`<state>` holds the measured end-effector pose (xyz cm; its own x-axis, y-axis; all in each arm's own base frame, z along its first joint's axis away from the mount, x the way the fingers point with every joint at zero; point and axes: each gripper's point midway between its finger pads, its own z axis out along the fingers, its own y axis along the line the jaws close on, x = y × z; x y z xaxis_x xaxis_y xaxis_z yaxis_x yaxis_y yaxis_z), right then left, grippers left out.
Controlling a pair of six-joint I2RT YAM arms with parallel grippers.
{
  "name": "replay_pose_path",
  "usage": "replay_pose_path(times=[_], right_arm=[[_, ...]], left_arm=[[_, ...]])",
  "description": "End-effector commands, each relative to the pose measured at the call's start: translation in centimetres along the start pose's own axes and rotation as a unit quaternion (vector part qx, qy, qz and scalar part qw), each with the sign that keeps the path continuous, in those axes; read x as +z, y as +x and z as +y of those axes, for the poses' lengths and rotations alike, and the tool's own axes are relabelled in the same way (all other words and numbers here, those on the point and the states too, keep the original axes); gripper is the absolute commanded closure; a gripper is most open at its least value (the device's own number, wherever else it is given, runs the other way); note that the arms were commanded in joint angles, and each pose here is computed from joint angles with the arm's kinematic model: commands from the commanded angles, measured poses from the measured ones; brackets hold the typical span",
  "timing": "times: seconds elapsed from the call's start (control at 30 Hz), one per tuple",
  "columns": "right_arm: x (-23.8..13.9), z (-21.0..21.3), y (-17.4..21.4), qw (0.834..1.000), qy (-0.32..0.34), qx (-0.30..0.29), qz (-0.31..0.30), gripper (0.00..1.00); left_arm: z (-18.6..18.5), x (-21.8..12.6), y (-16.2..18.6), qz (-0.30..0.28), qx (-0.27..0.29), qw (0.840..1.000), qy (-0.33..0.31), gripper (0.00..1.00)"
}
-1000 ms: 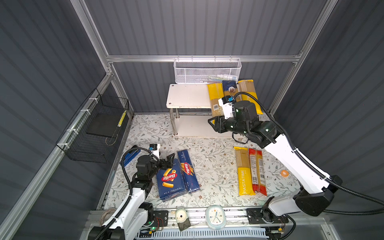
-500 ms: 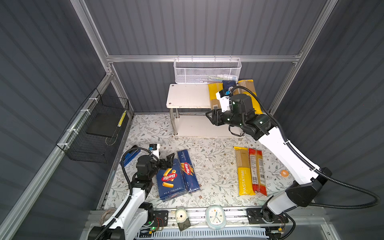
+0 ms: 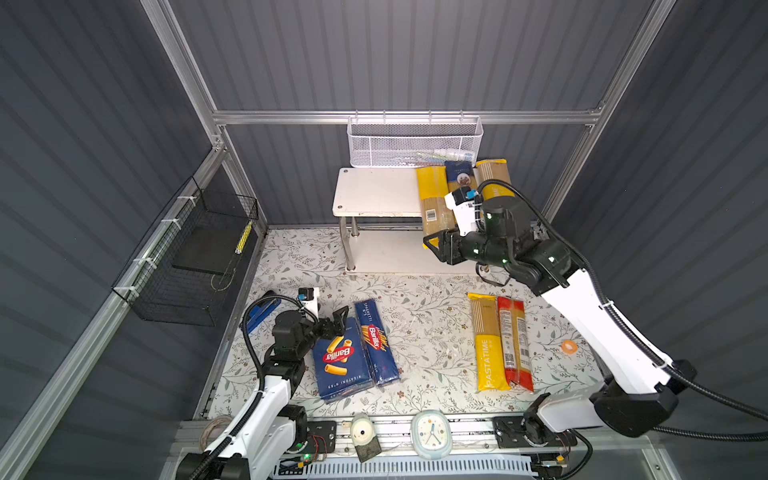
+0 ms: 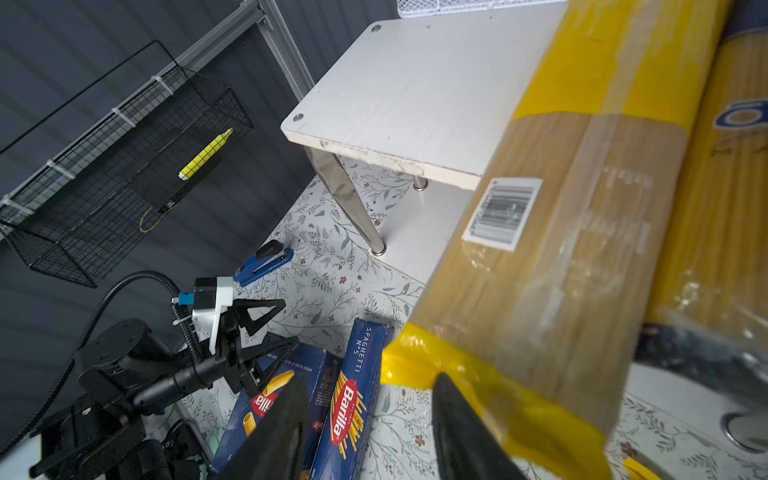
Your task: Place and organize the pasta boxes and bags onto the shelf
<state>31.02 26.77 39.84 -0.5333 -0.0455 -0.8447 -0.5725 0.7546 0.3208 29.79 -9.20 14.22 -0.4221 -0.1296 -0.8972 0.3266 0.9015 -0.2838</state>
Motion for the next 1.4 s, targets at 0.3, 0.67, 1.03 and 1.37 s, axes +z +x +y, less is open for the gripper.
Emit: replay_pose_path(times=[0.3, 0.67, 1.03, 1.37], right_arm=[[1.3, -0.7, 1.7, 1.000, -0.004, 0.011, 0.006, 0.48], [3.8, -2.0, -0.7, 1.000, -0.014, 0.017, -0.012, 0.48], [4.9, -2.2, -2.5, 1.000, -0.016, 0.012, -0.006, 0.48], [2.7, -0.3, -0.4, 1.000, -0.018, -0.011, 0.012, 0.44]], left_arm=[[-0.2, -0.1, -0.9, -0.009, -0.002, 1.000, -0.001, 0.01], [-0.2, 0.0, -0.8, -0.007, -0.002, 1.000, -0.001, 0.00], [-0.1, 0.0, -0.8, -0.006, -0.002, 1.000, -0.002, 0.01], [-0.1, 0.0, -0.9, -0.007, -0.002, 1.000, -0.003, 0.00]])
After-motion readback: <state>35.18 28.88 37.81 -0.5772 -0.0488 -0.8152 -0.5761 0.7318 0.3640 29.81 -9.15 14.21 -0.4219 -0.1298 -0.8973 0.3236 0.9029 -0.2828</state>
